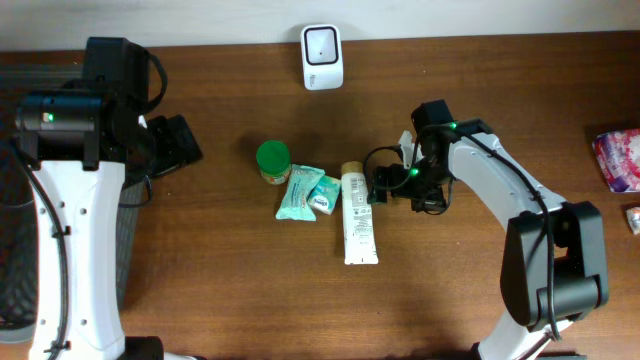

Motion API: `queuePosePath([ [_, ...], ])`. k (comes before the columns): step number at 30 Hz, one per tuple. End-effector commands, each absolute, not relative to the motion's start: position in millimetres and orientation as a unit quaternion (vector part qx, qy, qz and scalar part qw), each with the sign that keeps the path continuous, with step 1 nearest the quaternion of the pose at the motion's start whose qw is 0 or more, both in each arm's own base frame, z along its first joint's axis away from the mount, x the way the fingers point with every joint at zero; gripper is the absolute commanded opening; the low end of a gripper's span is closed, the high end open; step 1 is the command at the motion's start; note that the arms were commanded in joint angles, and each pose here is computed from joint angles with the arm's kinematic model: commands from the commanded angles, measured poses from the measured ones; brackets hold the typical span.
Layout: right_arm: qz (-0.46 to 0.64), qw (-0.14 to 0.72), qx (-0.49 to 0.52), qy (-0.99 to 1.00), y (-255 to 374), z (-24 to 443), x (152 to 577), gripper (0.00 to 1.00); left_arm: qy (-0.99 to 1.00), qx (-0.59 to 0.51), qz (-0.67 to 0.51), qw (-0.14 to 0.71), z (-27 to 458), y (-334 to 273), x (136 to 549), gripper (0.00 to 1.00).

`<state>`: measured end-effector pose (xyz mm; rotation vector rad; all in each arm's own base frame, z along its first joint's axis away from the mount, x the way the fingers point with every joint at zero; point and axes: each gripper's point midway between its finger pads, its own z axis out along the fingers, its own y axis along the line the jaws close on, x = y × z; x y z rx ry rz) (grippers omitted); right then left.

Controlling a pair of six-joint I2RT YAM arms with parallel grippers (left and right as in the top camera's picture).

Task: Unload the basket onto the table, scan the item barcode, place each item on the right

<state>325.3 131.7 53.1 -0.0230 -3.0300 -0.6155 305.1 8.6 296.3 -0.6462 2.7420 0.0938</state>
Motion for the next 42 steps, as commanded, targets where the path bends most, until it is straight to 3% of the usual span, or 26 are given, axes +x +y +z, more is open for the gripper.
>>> queuePosePath([
  [1,-0.207,0.008,0.0,-0.978,138.1,65.9,330.1,0.99,0.956,-0.235,0.028,0.173,303.6,9.9,302.6,0.99],
  [42,-0.21,-0.007,0.003,-0.978,139.9,64.0,338.6,0.99,0.956,-0.235,0.028,0.173,303.6,9.9,302.6,0.99],
])
